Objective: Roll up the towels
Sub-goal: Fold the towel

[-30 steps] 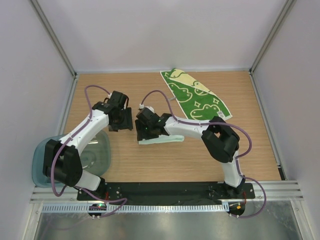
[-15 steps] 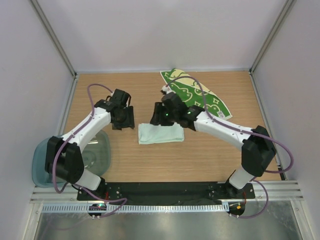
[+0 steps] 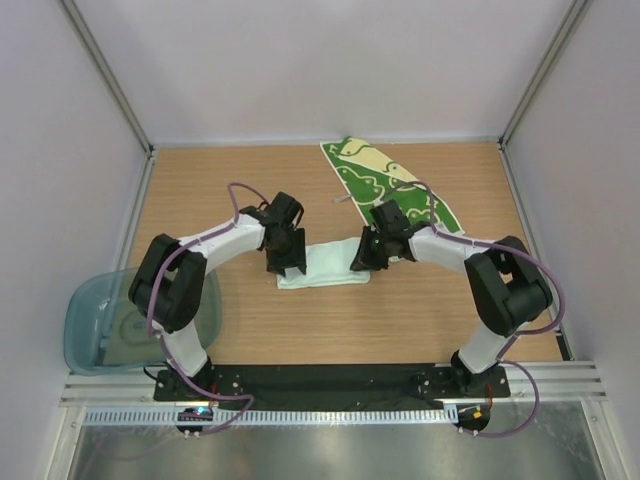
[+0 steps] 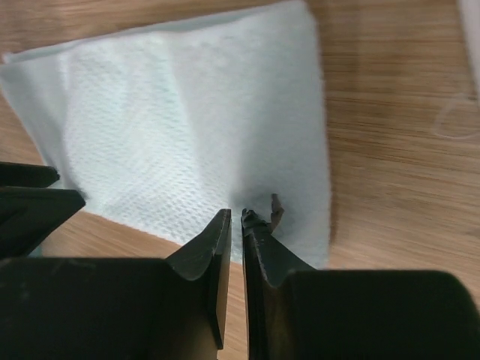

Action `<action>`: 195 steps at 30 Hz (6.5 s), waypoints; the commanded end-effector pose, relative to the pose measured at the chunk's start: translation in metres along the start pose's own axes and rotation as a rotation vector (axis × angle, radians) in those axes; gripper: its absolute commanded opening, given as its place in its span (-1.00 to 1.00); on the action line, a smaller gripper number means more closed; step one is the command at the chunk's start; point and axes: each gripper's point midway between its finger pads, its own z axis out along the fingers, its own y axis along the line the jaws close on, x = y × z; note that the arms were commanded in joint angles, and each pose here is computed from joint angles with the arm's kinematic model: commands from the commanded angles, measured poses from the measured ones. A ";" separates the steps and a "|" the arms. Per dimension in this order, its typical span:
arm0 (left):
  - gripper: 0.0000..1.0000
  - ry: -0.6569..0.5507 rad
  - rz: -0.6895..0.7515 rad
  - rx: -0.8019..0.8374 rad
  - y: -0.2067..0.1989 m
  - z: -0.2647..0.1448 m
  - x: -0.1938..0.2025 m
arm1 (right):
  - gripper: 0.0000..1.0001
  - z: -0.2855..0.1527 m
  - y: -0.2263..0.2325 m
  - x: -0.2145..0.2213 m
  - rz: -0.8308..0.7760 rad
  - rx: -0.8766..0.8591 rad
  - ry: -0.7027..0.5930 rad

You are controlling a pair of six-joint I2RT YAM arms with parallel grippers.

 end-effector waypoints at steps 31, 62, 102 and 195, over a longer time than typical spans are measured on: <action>0.18 -0.190 0.067 -0.173 0.007 -0.052 -0.037 | -0.58 -0.051 0.036 -0.045 -0.008 -0.204 -0.011; 0.08 -0.055 0.025 -0.225 0.050 0.025 0.020 | -0.68 -0.037 -0.016 -0.052 -0.036 -0.107 -0.004; -0.99 -0.084 0.057 -0.215 0.036 0.016 0.005 | -0.85 -0.003 0.118 0.048 -0.244 -0.694 0.335; -0.53 -0.095 0.013 -0.372 0.092 0.036 -0.032 | -0.84 0.022 -0.046 0.004 0.219 -0.433 0.095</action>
